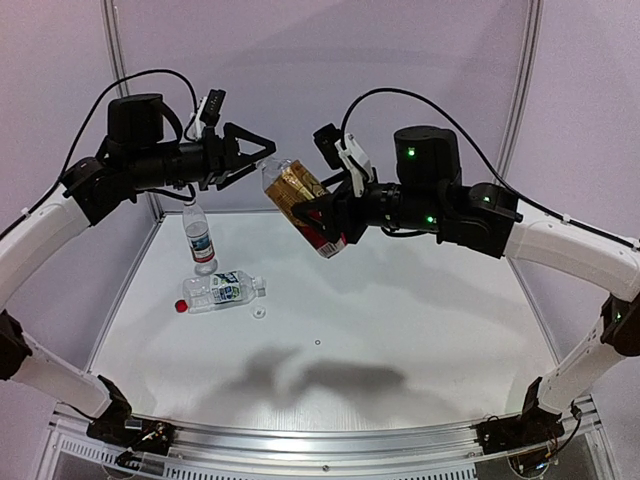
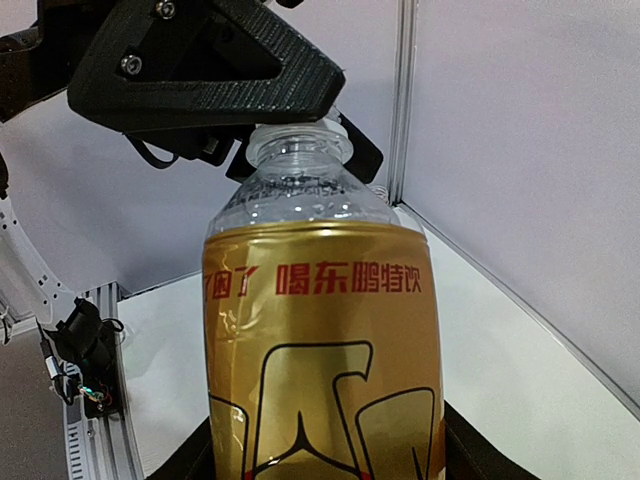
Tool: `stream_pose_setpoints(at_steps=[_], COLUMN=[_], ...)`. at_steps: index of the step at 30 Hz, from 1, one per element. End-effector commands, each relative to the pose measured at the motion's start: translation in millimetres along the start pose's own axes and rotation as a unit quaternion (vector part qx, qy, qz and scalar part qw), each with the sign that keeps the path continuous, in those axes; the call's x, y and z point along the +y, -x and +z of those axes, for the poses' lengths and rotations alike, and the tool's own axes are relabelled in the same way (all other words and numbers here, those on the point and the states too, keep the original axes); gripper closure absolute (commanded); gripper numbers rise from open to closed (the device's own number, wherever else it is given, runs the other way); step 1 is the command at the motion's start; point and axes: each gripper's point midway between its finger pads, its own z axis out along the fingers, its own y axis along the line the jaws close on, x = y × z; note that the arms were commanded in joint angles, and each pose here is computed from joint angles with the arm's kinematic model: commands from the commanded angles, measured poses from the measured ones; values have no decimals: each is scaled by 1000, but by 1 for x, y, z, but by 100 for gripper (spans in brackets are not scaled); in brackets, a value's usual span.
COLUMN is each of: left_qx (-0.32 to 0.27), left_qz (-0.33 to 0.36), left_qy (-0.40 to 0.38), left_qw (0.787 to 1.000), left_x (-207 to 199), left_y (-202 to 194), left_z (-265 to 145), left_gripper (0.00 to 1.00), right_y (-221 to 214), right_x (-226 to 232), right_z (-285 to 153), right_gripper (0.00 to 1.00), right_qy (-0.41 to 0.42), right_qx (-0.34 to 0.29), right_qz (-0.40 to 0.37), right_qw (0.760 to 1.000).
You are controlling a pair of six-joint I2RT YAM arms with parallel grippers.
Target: Unscrew the bottle caps
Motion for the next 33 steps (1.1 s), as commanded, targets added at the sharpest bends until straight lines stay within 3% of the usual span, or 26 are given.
stream_pose_setpoints(at_steps=[1,3,5,8,13,17,24,28,33], left_qx=[10,12,14,13,-1,-15,-31,-63,-129], left_qz=[5,5,2,0,8,16,32,62,80], left_qy=[-27,-33,-34,-32,0,40,204,294,443], left_qw=[1000,999,999,999,1000,999,978,952,884], left_x=[-16,-19,-19,-19,-11,0,59,87,127], left_y=[1,0,0,0,6,12,15,25,42], left_z=[7,10,13,14,6,-3,-37,-75,-149], left_gripper=[35,48,68,82,85,85,85,85,92], right_y=[8,8,6,3,-4,-13,-33,-44,-56], right_x=[6,6,6,4,-6,-11,-20,-24,-29], right_z=[-8,-8,-8,-7,-5,-7,-20,-28,-31], right_gripper=[38,38,38,31,1,1,1,1,1], right_qy=[9,9,9,3,-27,-39,-67,-81,-94], right_qx=[-14,-14,-13,-9,5,19,40,52,72], right_qz=[2,2,3,7,17,15,18,16,13], right_qw=[1000,1000,1000,1000,999,999,997,995,993])
